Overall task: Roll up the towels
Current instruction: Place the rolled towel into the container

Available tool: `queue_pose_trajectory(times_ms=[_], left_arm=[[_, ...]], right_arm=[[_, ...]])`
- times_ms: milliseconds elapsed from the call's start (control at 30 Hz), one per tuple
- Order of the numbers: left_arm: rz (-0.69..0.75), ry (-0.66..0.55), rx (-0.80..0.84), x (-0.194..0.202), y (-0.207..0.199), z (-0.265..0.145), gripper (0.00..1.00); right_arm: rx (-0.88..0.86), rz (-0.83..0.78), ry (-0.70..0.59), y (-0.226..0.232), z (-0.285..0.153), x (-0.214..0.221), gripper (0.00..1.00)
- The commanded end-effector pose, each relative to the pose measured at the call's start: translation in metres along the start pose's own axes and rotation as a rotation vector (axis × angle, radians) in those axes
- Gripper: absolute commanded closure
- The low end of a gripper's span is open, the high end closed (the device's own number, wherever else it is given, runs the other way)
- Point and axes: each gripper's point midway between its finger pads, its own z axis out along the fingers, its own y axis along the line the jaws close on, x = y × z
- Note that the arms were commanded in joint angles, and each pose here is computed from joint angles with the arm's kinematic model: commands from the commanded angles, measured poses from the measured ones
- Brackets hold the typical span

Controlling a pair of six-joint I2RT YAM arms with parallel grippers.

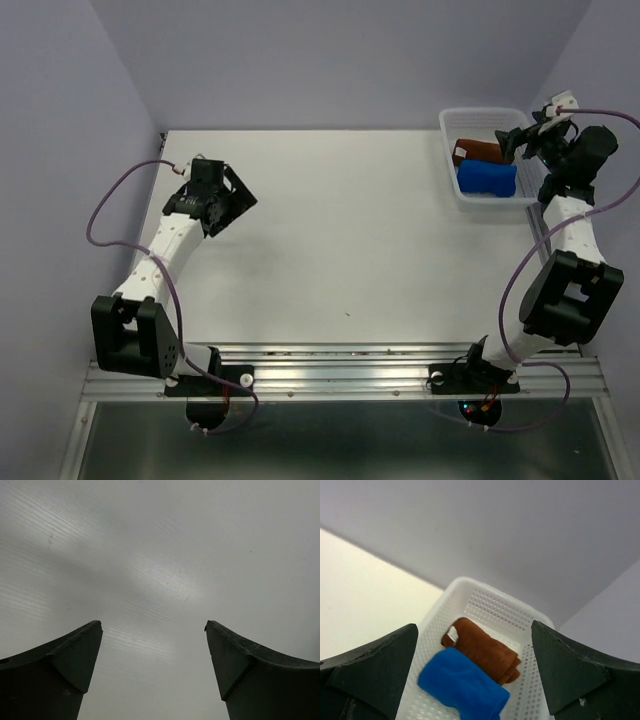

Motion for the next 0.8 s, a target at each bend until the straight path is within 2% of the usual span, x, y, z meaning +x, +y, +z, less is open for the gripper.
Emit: queue_pose_trajectory(times_ms=[0,33,133,167,200,233,267,300,333,400,433,467,500,533,633,767], left_arm=[[0.010,-0.113,0.070,-0.023,-0.008,-0.036,0.04],[0.010,-0.148,0.094,-0.028,-0.009,-0.050,0.03],[0.017,-0.209,0.116,-0.034,-0.005,-0.074,0.01],[0.019,-0.221,0.117,-0.034,-0.003,-0.080,0.01],[0.019,-0.245,0.114,-0.037,0.000,-0.086,0.01],[0.028,-0.277,0.132,-0.040,0.001,-0.099,0.01],[0.027,-0.291,0.134,-0.041,0.003,-0.104,0.01],[0.026,-0.303,0.128,-0.040,0.007,-0.107,0.01],[0.030,-0.327,0.151,-0.041,0.007,-0.118,0.01],[0.033,-0.335,0.163,-0.038,0.010,-0.123,0.01],[0.036,-0.347,0.177,-0.038,0.011,-0.130,0.01],[0.038,-0.351,0.179,-0.037,0.012,-0.133,0.01],[0.041,-0.356,0.176,-0.036,0.014,-0.134,0.01],[0.043,-0.361,0.178,-0.035,0.016,-0.138,0.01],[0.051,-0.357,0.188,-0.028,0.020,-0.141,0.01],[0.053,-0.348,0.189,-0.020,0.026,-0.138,0.01]], right_arm=[[0.113,0.318,-0.094,-0.016,-0.004,-0.058,0.00],[0.183,0.498,-0.048,-0.020,-0.005,-0.047,0.00],[0.255,0.718,-0.013,-0.019,-0.012,-0.046,0.00],[0.230,0.806,-0.029,-0.007,-0.012,-0.052,0.00],[0.227,0.887,-0.003,0.011,-0.019,-0.032,0.00],[0.240,0.928,-0.074,0.015,-0.031,-0.054,0.00],[0.272,0.971,-0.067,0.020,-0.038,-0.049,0.00],[0.294,1.002,-0.042,0.028,-0.046,-0.042,0.00],[0.344,1.042,0.065,0.043,-0.060,-0.019,0.00],[0.394,1.070,0.210,0.062,-0.076,0.006,0.00],[0.442,1.115,0.346,0.080,-0.094,0.033,0.00],[0.520,1.106,0.390,0.080,-0.106,0.047,0.00],[0.550,1.099,0.393,0.084,-0.118,0.046,0.00],[0.619,1.119,0.439,0.094,-0.133,0.067,0.00],[0.674,1.078,0.437,0.101,-0.154,0.069,0.00],[0.659,1.021,0.451,0.108,-0.165,0.070,0.00]])
